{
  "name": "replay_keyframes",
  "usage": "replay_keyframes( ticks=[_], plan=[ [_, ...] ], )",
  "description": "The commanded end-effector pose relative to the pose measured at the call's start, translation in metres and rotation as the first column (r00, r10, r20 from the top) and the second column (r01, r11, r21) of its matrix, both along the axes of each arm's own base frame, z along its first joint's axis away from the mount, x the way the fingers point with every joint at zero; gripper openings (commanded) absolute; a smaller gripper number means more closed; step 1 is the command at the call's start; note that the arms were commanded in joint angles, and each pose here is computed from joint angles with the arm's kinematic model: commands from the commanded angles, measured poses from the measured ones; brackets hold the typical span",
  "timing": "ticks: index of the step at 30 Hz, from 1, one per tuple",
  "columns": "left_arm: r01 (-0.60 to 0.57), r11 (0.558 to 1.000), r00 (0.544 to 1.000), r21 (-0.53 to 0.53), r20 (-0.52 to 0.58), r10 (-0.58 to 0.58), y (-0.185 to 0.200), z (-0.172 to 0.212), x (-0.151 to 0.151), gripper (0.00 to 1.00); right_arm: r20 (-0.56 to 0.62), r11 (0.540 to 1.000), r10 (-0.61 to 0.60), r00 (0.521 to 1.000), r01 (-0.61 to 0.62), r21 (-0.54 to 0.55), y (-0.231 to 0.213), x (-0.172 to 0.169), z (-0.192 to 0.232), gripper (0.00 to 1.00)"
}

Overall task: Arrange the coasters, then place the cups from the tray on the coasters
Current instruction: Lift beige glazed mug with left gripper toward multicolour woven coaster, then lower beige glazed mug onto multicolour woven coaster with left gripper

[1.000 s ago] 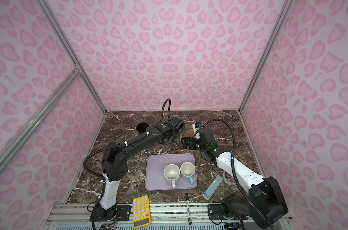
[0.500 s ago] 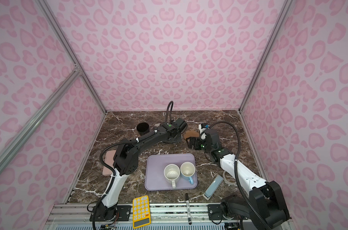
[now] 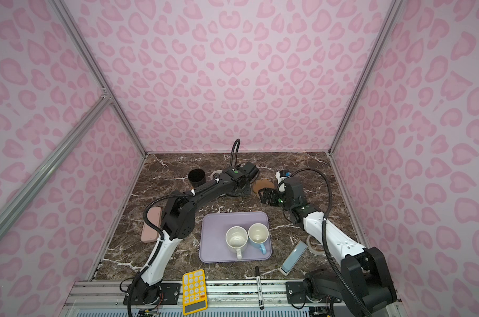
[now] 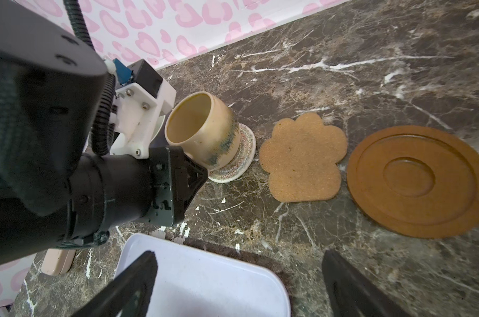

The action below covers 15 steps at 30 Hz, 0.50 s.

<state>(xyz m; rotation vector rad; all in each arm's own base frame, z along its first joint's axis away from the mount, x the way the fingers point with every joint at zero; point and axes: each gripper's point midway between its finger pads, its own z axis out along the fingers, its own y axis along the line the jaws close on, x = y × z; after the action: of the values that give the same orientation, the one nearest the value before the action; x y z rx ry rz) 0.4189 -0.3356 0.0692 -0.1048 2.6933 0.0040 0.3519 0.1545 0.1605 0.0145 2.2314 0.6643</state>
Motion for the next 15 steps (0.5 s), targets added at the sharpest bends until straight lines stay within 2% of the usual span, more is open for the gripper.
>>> replay_keyframes(
  ticks=[1, 7, 15],
  plan=[
    [-0.04, 0.999, 0.997, 0.03, 0.066, 0.037, 0.012, 0.022, 0.004, 0.0, 0.005, 1.0, 0.003, 1.0, -0.004, 0.011, 0.001, 0.001, -0.001, 0.95],
    [0.007, 0.999, 0.993, 0.037, 0.117, -0.011, 0.004, 0.045, 0.0, 0.0, -0.001, 1.0, 0.003, 1.0, -0.003, 0.013, 0.002, 0.002, -0.004, 0.95],
    [0.006, 0.999, 0.995, 0.033, 0.095, -0.009, 0.001, 0.034, -0.008, 0.0, -0.005, 1.0, 0.006, 1.0, -0.005, 0.014, 0.002, 0.001, -0.004, 0.95]
  ],
)
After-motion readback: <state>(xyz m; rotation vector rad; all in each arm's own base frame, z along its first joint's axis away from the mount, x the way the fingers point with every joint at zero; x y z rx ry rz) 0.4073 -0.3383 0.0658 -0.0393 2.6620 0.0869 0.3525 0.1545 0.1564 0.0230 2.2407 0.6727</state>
